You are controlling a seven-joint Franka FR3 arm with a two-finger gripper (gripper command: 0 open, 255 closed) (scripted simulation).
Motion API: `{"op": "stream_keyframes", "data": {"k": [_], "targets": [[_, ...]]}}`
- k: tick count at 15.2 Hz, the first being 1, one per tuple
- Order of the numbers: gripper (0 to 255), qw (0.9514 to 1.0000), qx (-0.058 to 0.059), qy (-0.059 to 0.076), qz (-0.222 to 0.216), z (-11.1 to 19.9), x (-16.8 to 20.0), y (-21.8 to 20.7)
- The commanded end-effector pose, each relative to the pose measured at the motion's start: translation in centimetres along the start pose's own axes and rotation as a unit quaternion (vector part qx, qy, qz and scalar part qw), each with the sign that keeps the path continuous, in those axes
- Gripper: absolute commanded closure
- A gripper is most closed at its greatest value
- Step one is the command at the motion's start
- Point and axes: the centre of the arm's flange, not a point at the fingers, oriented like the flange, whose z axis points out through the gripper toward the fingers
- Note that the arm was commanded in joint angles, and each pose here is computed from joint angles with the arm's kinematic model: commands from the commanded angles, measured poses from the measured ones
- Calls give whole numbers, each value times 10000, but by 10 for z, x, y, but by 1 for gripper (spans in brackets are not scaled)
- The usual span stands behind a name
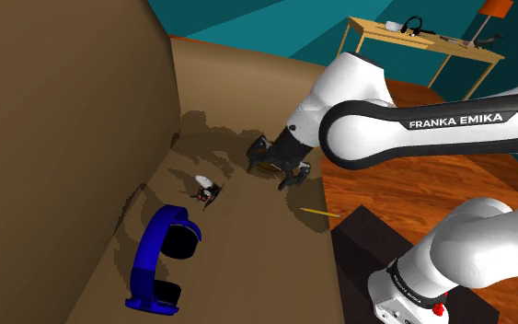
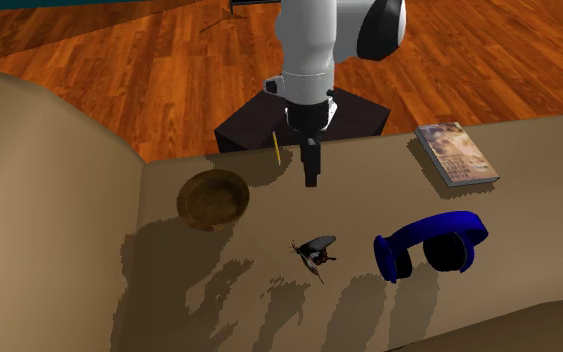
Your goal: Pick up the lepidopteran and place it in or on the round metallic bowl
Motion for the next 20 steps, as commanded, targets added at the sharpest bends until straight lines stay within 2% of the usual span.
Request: {"op": "stream_keyframes", "data": {"k": [1, 4, 7, 14, 20], "targets": [[0, 9989, 155, 40, 446, 17, -5, -15], [0, 9937, 354, 103, 1060, 42, -8, -41], [0, 9850, 540, 162, 1632, 64, -8, -65], [0, 9850, 540, 162, 1632, 101, -6, -69], [0, 9850, 540, 162, 1632, 104, -6, -69]]}}
